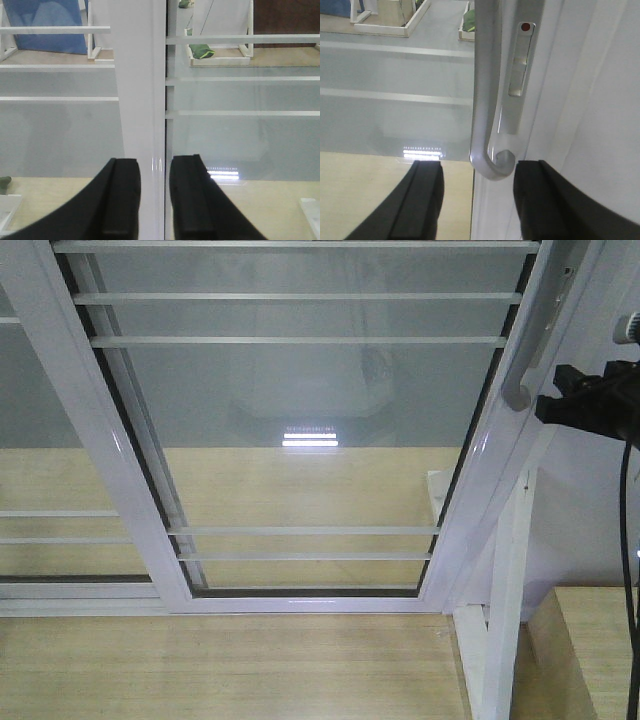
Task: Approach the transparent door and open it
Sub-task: 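Close the right gripper around the grey curved door handle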
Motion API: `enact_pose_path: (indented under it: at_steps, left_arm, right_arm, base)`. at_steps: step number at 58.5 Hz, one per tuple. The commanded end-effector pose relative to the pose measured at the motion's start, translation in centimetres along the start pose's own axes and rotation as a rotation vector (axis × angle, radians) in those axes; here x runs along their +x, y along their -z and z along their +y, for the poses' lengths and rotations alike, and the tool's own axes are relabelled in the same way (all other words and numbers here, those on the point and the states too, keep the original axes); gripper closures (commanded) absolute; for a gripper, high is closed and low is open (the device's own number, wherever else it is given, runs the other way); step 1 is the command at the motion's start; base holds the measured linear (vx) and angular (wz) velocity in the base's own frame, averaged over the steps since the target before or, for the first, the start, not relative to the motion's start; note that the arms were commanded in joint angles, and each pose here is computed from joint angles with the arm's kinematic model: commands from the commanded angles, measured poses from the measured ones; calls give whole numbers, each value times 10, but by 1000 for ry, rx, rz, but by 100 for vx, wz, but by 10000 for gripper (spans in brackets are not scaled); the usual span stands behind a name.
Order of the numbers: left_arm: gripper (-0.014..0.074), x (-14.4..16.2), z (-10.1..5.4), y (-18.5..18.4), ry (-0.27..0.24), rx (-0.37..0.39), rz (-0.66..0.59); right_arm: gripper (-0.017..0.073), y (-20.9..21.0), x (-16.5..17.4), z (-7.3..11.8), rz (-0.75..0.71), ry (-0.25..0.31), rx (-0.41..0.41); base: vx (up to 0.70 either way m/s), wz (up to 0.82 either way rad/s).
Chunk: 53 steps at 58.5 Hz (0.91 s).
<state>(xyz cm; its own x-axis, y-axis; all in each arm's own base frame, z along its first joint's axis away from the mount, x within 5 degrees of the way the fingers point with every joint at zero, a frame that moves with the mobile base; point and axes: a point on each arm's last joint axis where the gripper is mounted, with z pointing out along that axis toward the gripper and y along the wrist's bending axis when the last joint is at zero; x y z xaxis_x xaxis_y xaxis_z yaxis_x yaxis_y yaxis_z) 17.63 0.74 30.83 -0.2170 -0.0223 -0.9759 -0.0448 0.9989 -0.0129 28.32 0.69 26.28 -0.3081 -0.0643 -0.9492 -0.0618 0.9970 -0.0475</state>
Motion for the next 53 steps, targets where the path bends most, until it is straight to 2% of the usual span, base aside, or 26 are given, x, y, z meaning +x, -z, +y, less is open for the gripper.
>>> enact_pose_path:
  at_steps: [1,27,40,53]
  left_arm:
    - [271,-18,-1,2,19,4,-120]
    - [271,-18,-1,2,19,4,-121]
    - [272,-18,-1,2,19,4,-121]
    - [272,-18,-1,2,19,4,-121]
  right_arm:
    - [148,-13,-33,-2,-163,2,1]
    - [158,-94,-71,-7,-204,14,8]
    - [196,-117,-71,-8,-194,27,10]
    - [221,-120,-69,-8,-174,23,10]
  base:
    - [0,0]
    - [0,0]
    - [0,0]
    - [0,0]
